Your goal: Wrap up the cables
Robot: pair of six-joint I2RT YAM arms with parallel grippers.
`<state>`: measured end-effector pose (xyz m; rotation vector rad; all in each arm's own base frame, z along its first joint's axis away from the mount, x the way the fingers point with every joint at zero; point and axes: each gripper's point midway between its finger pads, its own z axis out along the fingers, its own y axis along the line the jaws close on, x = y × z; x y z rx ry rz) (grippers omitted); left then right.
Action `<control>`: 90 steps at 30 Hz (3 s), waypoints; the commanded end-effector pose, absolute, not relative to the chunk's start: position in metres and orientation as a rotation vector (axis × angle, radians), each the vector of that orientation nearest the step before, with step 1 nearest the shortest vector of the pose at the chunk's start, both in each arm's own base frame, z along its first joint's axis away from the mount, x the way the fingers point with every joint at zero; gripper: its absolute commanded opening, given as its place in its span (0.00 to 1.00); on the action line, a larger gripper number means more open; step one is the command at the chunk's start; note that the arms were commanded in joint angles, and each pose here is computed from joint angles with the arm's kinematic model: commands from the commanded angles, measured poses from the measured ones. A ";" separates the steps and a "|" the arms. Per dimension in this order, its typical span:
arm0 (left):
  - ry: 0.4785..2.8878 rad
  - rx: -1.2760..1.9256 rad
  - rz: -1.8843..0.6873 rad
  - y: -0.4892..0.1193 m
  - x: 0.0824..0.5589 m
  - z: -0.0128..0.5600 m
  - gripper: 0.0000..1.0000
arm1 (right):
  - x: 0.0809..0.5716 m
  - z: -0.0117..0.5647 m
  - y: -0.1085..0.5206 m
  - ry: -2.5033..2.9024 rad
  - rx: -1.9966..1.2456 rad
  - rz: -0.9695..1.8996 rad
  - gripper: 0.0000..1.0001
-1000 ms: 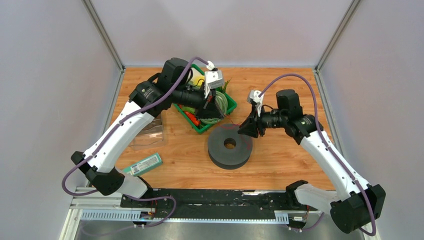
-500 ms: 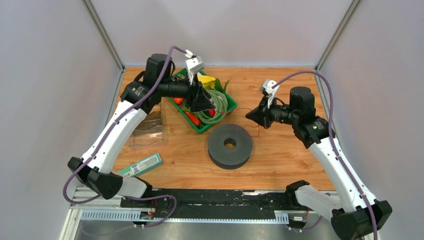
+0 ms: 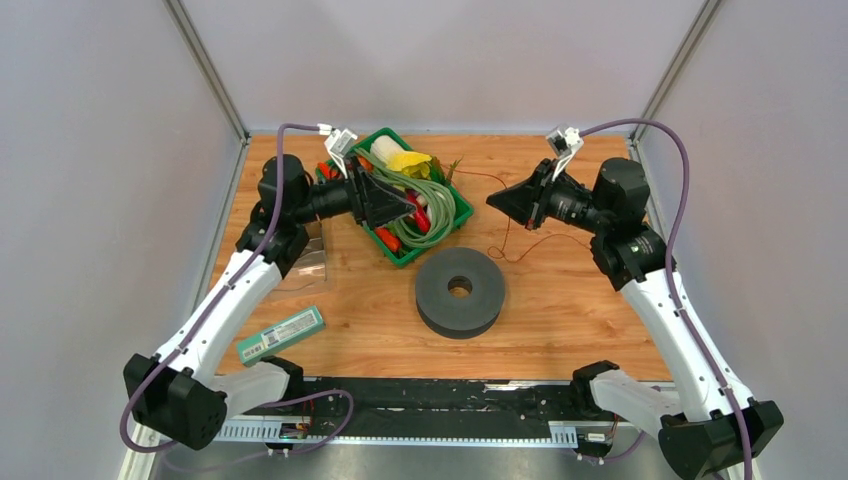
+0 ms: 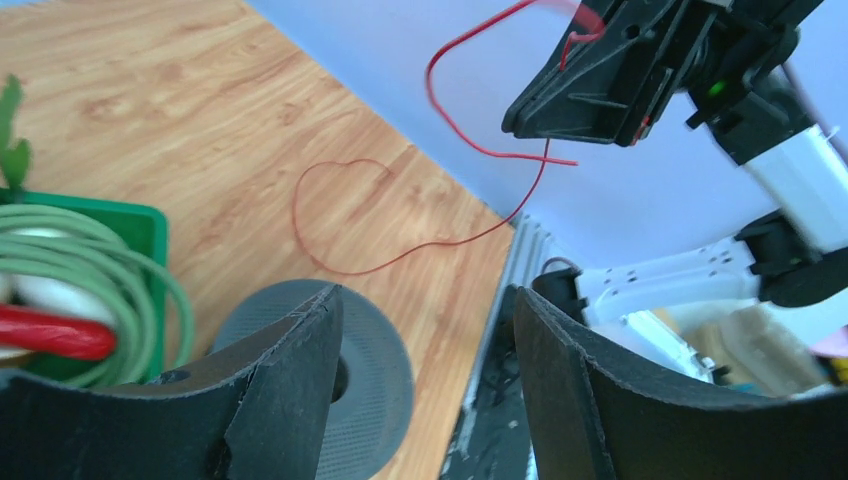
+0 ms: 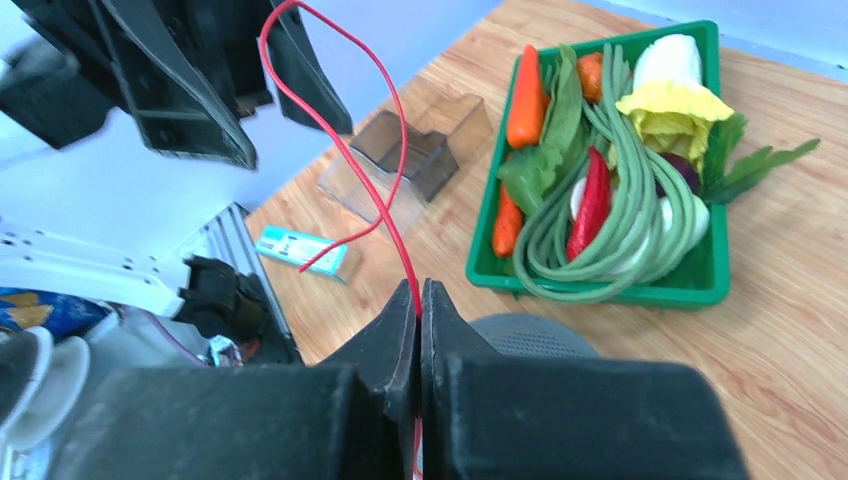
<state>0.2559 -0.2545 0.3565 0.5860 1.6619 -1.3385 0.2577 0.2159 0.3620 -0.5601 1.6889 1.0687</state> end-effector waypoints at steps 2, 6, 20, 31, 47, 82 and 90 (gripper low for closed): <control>1.546 0.491 -1.485 -0.272 0.248 0.385 0.71 | 0.258 0.401 0.222 1.565 -0.471 1.182 0.00; 1.618 0.235 -1.566 -0.280 0.267 0.388 0.71 | 0.263 0.404 0.221 1.527 -0.436 1.183 0.00; 1.558 0.081 -1.827 -0.326 0.285 0.418 0.73 | 0.283 0.394 0.225 1.535 -0.401 1.180 0.00; 1.521 0.090 -1.932 -0.350 0.285 0.426 0.54 | 0.288 0.385 0.229 1.552 -0.404 1.194 0.00; 1.964 0.165 -1.263 -0.244 0.336 0.313 0.00 | 0.290 0.346 0.165 1.723 -0.495 0.853 0.00; 1.538 1.638 -0.321 -0.291 0.235 0.332 0.00 | 0.229 0.340 0.109 1.824 -0.768 0.865 0.95; 1.603 1.618 -0.440 -0.309 0.218 0.333 0.00 | 0.224 0.374 0.173 1.614 -0.725 1.086 0.88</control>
